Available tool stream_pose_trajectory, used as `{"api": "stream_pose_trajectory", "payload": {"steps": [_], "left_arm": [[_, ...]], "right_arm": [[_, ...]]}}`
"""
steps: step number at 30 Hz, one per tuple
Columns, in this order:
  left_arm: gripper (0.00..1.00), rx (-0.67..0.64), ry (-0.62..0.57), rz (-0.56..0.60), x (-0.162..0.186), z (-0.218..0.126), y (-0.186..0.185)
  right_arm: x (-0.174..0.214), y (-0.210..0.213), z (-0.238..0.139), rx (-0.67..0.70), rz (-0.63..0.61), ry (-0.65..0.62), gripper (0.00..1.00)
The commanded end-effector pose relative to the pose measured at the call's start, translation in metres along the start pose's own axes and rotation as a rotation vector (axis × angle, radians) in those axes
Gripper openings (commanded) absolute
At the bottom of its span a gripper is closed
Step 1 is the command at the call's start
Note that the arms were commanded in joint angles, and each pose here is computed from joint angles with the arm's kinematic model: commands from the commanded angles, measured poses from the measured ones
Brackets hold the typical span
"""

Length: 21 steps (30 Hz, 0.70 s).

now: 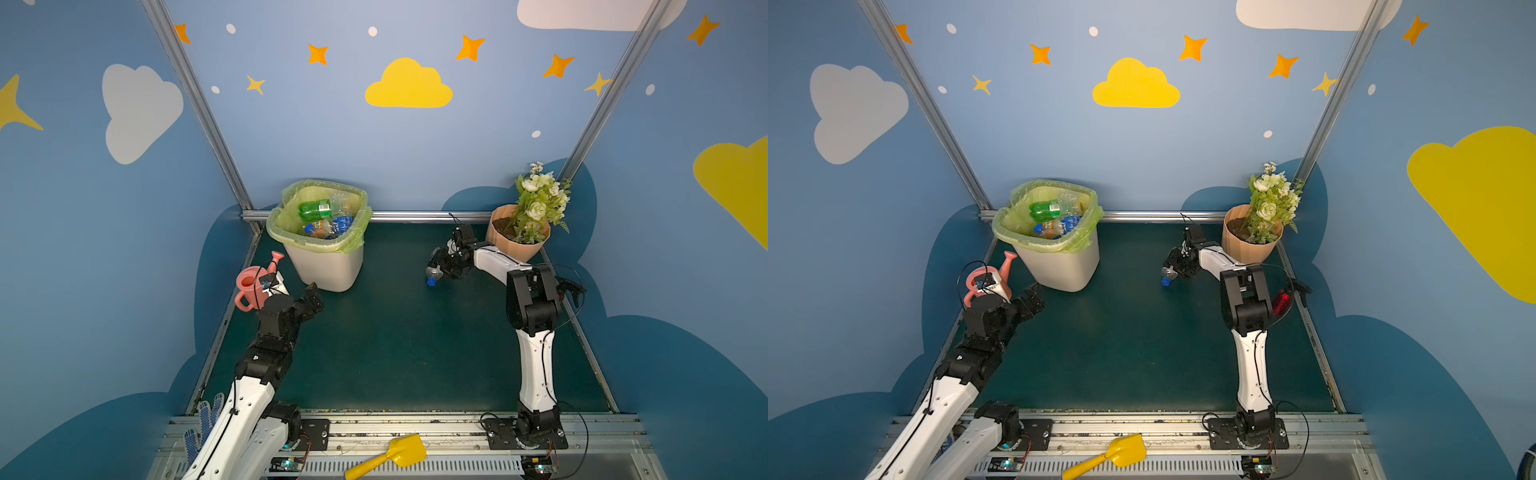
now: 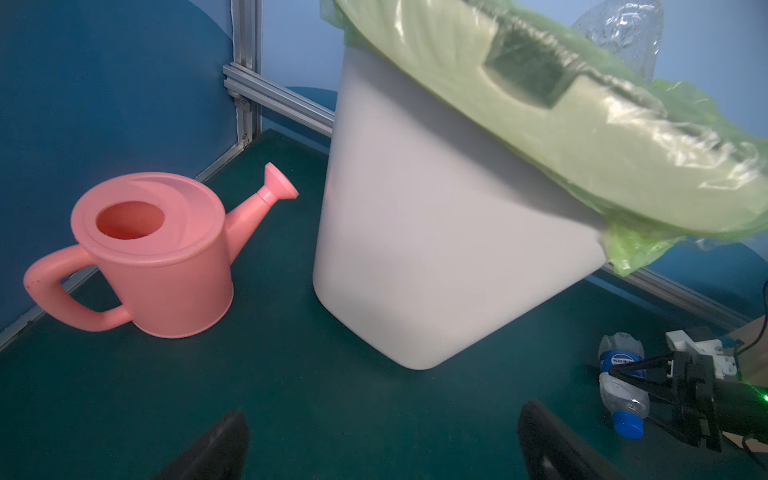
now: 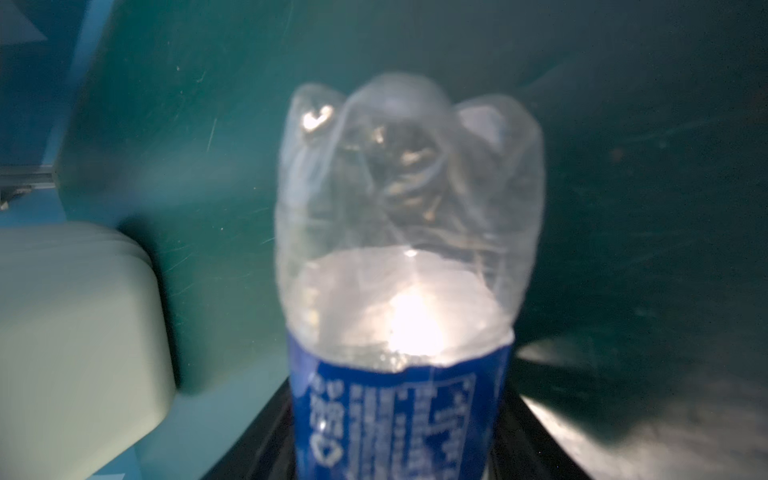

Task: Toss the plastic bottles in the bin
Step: 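Move the right gripper down and grasp the last blue-labelled bottle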

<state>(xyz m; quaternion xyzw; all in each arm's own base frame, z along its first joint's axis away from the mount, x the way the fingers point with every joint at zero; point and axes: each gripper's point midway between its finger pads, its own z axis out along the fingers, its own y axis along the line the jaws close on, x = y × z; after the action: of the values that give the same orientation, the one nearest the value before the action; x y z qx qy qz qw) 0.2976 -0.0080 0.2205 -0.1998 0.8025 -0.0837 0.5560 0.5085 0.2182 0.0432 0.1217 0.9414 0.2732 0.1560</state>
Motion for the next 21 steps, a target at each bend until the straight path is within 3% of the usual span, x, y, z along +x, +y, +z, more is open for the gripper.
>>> {"api": "stream_pose_trajectory", "payload": {"steps": [1,15,21], "left_arm": [[1.00,-0.013,-0.014,0.012,-0.001,-0.002,0.004],[1.00,-0.027,-0.036,-0.019,-0.001,-0.011,0.010],[1.00,-0.032,-0.052,-0.031,-0.006,-0.017,0.012]], "right_arm": [[0.002,0.012,-0.007,-0.038,-0.046,0.001,0.58],[-0.009,0.075,-0.073,-0.256,-0.193,-0.145,0.51],[-0.018,0.118,-0.131,-0.378,-0.257,-0.266,0.50]]}}
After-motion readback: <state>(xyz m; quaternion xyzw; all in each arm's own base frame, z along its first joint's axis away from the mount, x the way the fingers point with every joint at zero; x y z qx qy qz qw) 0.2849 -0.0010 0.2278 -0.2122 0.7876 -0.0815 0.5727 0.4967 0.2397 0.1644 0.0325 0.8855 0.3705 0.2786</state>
